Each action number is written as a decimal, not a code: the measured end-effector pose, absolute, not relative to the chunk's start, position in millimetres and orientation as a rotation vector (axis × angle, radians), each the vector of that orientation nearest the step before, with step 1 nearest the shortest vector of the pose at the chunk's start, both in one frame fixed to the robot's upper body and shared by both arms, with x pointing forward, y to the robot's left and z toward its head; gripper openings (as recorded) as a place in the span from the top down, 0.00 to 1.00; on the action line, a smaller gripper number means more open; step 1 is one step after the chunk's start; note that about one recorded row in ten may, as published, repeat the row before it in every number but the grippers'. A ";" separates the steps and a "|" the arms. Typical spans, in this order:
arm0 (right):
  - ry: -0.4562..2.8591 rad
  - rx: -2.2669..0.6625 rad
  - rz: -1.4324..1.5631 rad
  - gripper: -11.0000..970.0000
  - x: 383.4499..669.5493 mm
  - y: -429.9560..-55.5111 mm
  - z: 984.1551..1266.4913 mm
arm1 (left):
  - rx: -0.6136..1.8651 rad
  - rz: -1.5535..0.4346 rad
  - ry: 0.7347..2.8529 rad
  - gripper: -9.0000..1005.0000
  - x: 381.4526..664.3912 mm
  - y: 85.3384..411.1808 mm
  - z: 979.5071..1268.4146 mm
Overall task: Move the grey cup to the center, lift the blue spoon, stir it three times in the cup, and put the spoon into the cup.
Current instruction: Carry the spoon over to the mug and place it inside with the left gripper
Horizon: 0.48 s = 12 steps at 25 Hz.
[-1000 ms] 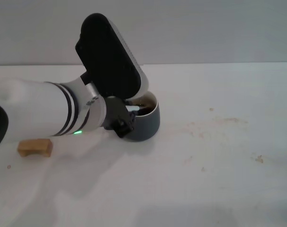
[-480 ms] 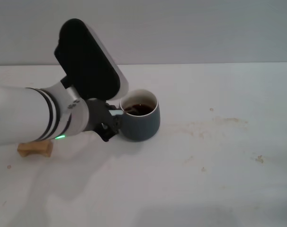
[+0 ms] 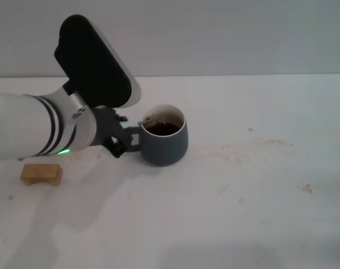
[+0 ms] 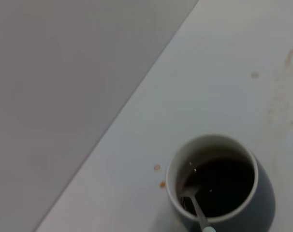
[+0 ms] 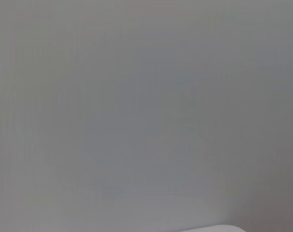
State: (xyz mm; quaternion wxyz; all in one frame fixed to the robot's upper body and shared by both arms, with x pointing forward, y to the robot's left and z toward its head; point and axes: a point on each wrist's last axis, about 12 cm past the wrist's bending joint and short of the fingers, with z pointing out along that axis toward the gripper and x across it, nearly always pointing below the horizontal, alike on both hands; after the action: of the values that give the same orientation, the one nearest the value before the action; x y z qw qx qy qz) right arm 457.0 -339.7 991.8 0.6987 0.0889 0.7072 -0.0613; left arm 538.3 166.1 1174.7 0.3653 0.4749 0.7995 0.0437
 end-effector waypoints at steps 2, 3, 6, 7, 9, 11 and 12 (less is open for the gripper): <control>1.576 0.198 -0.137 0.99 457.0 -339.7 991.9 | 1.221 0.112 2.056 0.82 538.3 166.1 1174.7; 1.576 0.198 -0.137 0.99 457.0 -339.7 991.9 | 1.221 0.112 2.056 0.82 538.3 166.1 1174.7; 1.576 0.198 -0.136 0.99 457.3 -339.5 992.0 | 1.223 0.113 2.039 0.82 541.1 163.2 1176.3; 1.575 0.198 -0.136 0.99 457.4 -339.5 992.0 | 1.255 0.108 2.007 0.82 548.0 152.2 1177.9; 1.575 0.198 -0.136 0.99 457.3 -339.6 992.0 | 1.255 0.108 2.007 0.82 548.0 152.2 1177.9; 1.576 0.198 -0.137 0.99 457.1 -339.7 991.9 | 1.297 0.099 1.979 0.82 549.6 140.4 1177.0; 1.577 0.199 -0.138 0.99 456.4 -339.9 991.6 | 1.300 0.098 1.977 0.82 549.3 139.5 1177.0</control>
State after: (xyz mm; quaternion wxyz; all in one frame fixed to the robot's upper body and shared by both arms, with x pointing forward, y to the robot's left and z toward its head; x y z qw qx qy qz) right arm 456.4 -339.9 991.6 0.6983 0.0893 0.7075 -0.0618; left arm 549.3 139.5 1177.0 0.3771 0.5085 0.7731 0.0383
